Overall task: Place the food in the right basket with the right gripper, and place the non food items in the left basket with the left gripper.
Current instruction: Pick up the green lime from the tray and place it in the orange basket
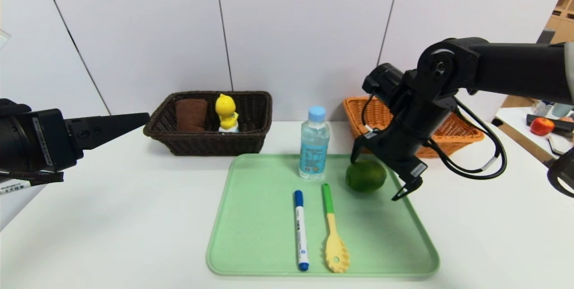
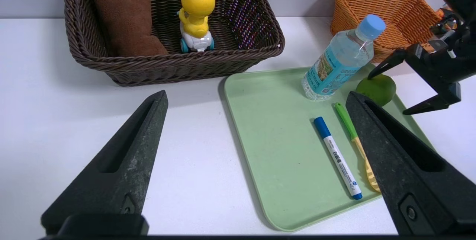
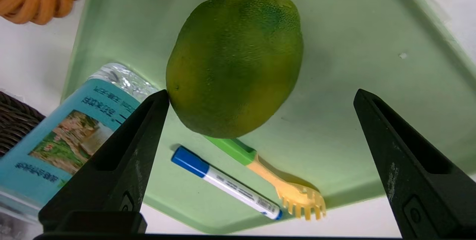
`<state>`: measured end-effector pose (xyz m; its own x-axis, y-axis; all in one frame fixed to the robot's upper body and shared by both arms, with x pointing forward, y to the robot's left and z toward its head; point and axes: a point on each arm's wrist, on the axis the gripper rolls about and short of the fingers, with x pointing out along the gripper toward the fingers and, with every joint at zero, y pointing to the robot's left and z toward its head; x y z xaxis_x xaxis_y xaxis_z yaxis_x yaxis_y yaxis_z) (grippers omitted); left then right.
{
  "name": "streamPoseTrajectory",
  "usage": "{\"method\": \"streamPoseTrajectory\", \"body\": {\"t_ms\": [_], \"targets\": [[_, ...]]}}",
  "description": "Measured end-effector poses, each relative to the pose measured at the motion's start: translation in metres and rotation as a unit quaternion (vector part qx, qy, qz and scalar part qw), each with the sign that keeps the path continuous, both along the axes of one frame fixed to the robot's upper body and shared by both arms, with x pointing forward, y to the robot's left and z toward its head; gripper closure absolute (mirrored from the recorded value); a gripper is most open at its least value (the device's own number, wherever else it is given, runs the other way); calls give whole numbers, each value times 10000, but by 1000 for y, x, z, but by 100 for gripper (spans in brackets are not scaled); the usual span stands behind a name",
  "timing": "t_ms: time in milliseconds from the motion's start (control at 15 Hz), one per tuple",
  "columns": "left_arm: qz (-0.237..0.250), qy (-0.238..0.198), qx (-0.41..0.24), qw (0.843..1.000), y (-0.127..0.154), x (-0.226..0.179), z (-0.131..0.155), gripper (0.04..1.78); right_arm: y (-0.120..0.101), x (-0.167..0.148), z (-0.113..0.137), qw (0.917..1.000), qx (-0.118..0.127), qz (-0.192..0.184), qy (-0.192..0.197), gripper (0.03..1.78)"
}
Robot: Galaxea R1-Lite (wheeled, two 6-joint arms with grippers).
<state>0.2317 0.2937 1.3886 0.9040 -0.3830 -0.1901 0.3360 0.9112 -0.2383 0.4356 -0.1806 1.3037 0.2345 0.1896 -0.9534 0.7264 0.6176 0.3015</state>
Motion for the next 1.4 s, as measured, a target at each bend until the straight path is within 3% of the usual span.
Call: {"method": "streamPoseTrajectory", "body": {"t_ms": [800,867,933,1133,1400], "targets": [[3,-1,18,10000,3,-11,-4,13,7,15,-20,10000,-16,-7,0,10],[6,10,19,10000,3,-12,-4,13,6,15,-20,10000,-17,-8,-5,16],[3,8,21,10000,3,-13,-4,13,6,14,-20,10000,-23,-15,8,37],[-3,-26,11,10000,4,-15,-3,13,6,13,-18,10000,-14,-21,22,74],[9,-16,13,10000,5,-19,-5,13,4,10,-13,10000,32,-86,-9,81]]}}
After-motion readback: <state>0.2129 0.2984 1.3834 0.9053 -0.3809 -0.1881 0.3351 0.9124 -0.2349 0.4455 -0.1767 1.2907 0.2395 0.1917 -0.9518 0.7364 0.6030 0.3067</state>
